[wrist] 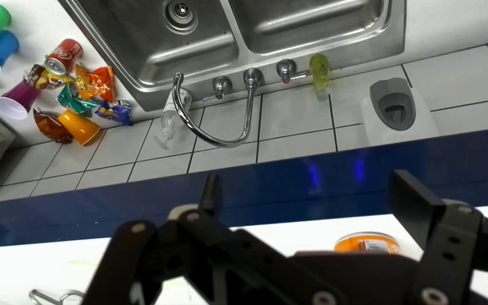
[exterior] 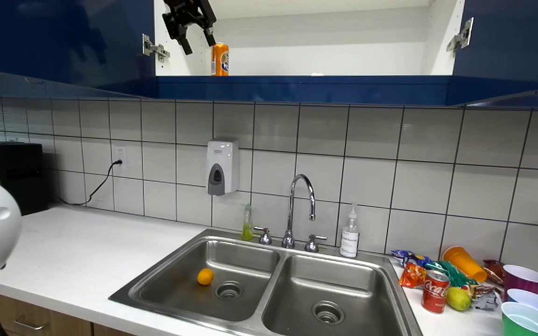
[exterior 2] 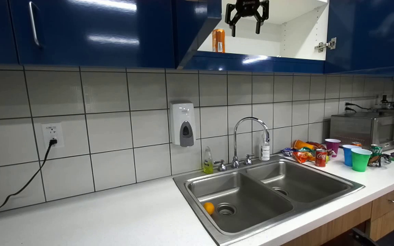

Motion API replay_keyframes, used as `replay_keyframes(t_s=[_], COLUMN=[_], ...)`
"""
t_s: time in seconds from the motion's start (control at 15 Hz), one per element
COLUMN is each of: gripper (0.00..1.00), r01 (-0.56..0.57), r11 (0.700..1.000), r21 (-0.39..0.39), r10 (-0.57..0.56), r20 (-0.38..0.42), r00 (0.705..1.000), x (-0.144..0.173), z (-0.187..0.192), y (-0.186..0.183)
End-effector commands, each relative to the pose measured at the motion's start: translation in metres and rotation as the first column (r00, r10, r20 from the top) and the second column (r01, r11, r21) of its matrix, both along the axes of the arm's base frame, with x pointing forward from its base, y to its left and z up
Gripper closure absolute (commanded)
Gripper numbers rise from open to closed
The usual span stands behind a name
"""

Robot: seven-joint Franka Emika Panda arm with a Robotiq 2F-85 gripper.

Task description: Put the orange can in the sink on the left.

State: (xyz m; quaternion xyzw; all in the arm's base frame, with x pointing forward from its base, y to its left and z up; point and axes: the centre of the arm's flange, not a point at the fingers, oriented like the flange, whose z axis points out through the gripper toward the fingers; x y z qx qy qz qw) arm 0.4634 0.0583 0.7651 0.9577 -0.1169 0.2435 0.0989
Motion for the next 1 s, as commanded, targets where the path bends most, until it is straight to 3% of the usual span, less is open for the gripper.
replay_keyframes(t_s=[0.0, 0.93], gripper=[0.0, 0.0], r01=[0.007, -0.062], r11=[1.0, 0.998], r21=[-0.02, -0.026], r10=[-0.006, 0.066], r20=[0.056, 0.157], r00=[0.998, 0.985], x=[0.031, 0.09], z=[0.013, 0.009], y=[0.003, 0.021])
